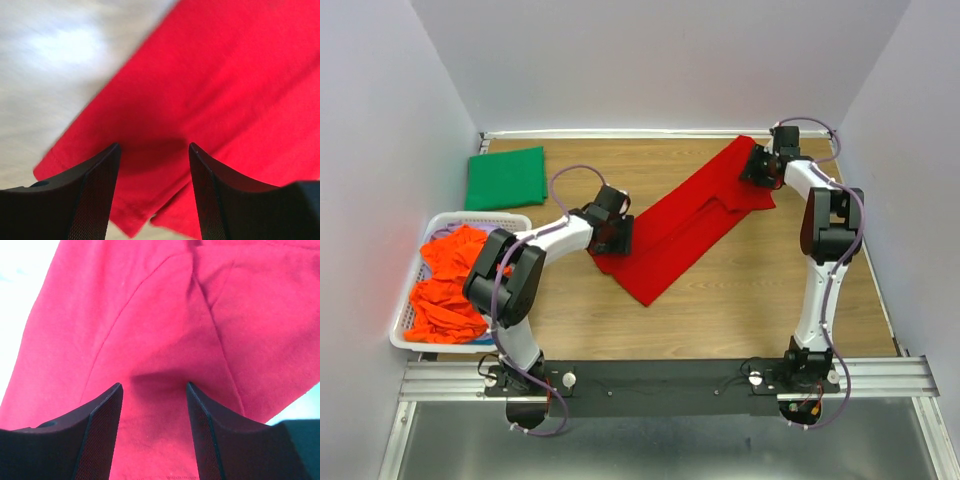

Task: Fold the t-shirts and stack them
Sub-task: Fold the tshirt

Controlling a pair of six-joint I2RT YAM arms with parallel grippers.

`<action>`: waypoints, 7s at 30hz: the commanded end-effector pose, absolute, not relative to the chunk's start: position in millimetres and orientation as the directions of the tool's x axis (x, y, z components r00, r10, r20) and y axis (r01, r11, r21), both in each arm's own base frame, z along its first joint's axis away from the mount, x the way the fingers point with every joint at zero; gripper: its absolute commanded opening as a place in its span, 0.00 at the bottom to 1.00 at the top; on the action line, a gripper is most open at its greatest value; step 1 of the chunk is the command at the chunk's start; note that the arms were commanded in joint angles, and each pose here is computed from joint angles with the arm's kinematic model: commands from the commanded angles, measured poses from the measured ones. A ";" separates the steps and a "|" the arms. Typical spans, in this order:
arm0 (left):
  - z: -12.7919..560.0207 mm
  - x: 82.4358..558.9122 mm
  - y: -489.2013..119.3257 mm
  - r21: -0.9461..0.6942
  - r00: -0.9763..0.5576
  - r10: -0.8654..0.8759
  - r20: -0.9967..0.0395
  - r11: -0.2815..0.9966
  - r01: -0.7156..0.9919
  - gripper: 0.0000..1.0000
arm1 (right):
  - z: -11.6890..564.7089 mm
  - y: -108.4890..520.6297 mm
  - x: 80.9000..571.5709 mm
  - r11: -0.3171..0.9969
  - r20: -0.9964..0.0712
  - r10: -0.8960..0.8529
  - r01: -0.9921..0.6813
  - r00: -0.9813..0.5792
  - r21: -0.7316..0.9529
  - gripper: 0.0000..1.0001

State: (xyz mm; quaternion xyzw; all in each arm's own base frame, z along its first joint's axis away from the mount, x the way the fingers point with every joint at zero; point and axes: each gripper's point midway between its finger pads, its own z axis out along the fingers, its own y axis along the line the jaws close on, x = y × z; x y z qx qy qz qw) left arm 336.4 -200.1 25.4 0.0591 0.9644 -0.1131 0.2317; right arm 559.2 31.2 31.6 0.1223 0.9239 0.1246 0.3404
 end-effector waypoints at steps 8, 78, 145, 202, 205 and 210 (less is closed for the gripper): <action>-10.9 194.0 -251.7 -0.365 -0.981 0.076 -0.181 0.921 0.139 0.65 | -38.4 102.4 561.9 0.932 -0.486 0.072 -0.114 -0.871 0.343 0.67; 11.3 145.8 -287.5 -0.372 -0.942 0.234 -0.240 0.874 0.312 0.59 | 4.8 121.5 126.9 0.899 0.005 0.314 0.300 -0.949 0.318 0.34; 87.2 291.2 -283.5 -0.283 -0.879 0.127 -0.459 0.917 0.280 0.00 | 111.6 131.2 278.6 0.959 -0.370 0.216 0.127 -0.904 0.252 0.00; 106.5 333.9 -341.7 -0.372 -0.753 0.003 -0.658 0.868 0.328 0.28 | 76.4 169.3 363.3 0.917 -0.509 0.164 -0.059 -0.845 0.394 0.29; 82.6 322.4 -355.2 -0.372 -0.770 0.035 -0.637 0.861 0.346 0.26 | 63.9 173.5 361.9 0.910 -0.494 0.165 -0.061 -0.854 0.411 0.26; 37.9 312.2 -351.4 -0.357 -0.816 0.058 -0.575 0.880 0.314 0.26 | 45.8 170.7 362.2 0.919 -0.484 0.161 -0.047 -0.860 0.390 0.25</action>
